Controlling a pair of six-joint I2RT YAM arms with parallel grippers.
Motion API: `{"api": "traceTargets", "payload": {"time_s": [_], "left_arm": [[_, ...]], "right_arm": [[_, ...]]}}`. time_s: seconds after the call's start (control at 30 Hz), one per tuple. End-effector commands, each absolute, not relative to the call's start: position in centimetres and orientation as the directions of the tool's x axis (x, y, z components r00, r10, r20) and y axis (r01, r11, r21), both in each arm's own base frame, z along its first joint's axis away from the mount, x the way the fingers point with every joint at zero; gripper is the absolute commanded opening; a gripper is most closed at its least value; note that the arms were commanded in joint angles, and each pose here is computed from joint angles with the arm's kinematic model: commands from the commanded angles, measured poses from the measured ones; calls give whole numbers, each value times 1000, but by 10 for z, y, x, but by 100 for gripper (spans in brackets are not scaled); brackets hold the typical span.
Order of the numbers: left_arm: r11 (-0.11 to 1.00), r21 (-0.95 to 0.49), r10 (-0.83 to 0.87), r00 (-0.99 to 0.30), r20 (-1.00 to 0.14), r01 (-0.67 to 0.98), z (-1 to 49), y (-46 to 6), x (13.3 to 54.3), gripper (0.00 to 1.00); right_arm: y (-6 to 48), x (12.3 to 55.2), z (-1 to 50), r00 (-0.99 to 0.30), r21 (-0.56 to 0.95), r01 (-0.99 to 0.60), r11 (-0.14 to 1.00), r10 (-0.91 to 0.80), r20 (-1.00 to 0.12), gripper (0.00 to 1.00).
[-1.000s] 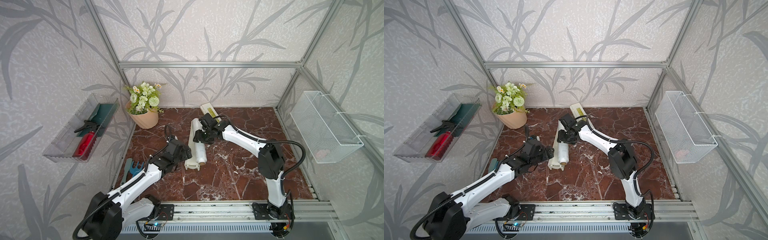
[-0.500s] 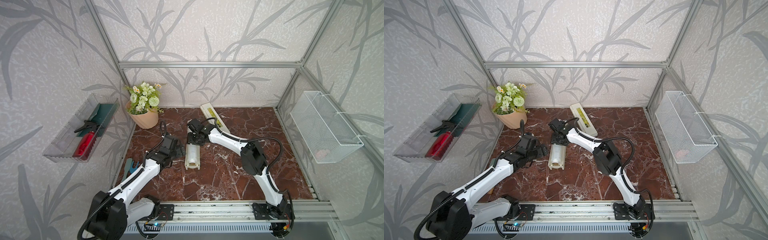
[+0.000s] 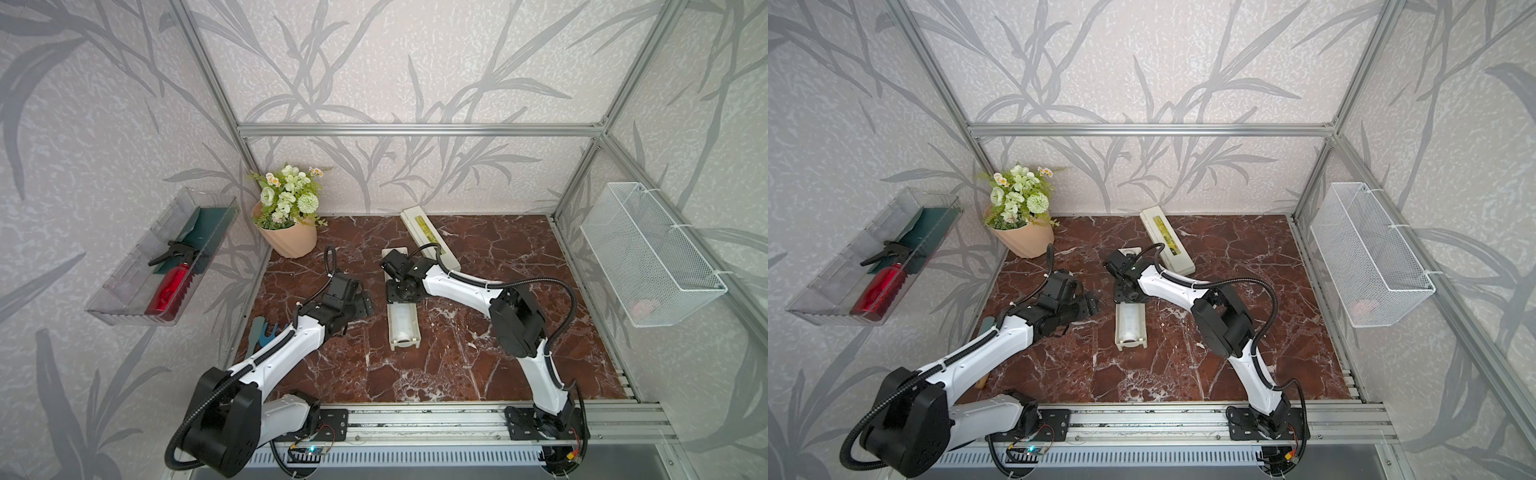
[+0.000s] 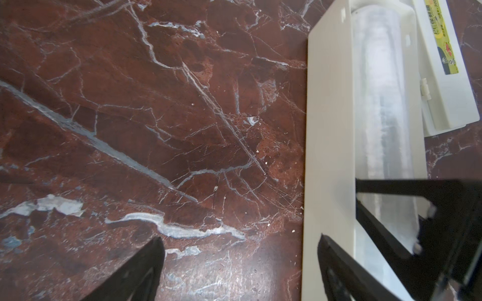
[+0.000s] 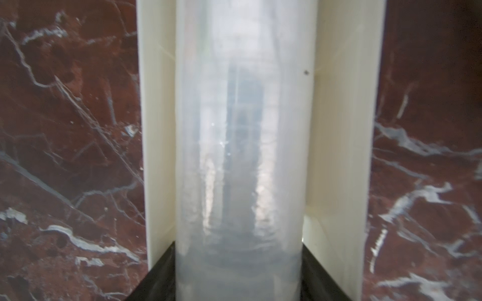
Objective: Put plastic wrap rolls into dispensers
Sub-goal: Place the plastic wrap into the plastic wrap cutting box.
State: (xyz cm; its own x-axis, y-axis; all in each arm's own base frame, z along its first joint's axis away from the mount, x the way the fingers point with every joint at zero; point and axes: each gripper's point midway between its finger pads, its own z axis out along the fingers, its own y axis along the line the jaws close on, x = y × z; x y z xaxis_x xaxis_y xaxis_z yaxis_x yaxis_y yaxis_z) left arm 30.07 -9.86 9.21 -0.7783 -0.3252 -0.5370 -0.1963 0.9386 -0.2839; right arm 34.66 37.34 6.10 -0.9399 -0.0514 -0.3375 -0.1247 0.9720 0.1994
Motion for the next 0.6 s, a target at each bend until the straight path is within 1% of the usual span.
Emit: {"api": "traceTargets", "payload": {"time_s": [0.0, 0.07, 0.1, 0.2, 0.3, 0.37, 0.47, 0.5, 0.53, 0.57], "left_arm": [[933, -306, -335, -772, -539, -192, 93, -102, 306, 91], [935, -306, -327, -776, -540, -181, 93, -104, 308, 91], [935, -308, -324, -779, -537, -177, 93, -105, 308, 91], [934, -316, -320, -784, -533, -166, 94, -109, 310, 90], [932, -329, -315, -786, -531, -151, 94, -113, 311, 90], [933, -331, -310, -789, -531, -144, 94, -114, 312, 90], [935, -327, -301, -792, -530, -137, 93, -115, 312, 90], [936, -325, -297, -795, -528, -133, 91, -115, 312, 90], [936, -329, -295, -796, -529, -129, 92, -116, 312, 90], [936, -329, -292, -798, -527, -125, 92, -117, 313, 90]], "right_arm": [[372, 359, 104, -891, 213, -197, 957, -84, -446, 20], [371, 356, 101, -899, 200, -210, 957, -109, -424, 27], [370, 355, 99, -896, 181, -245, 953, -151, -418, 31], [366, 353, 93, -902, 156, -249, 956, -170, -397, 40], [367, 353, 93, -896, 153, -275, 949, -195, -399, 61], [368, 353, 99, -888, 146, -303, 942, -224, -402, 69], [369, 352, 108, -871, 137, -350, 927, -267, -413, 84], [369, 352, 112, -864, 135, -361, 923, -277, -419, 91], [369, 351, 116, -857, 134, -377, 916, -291, -425, 94], [369, 351, 119, -853, 131, -386, 913, -299, -428, 94]]}}
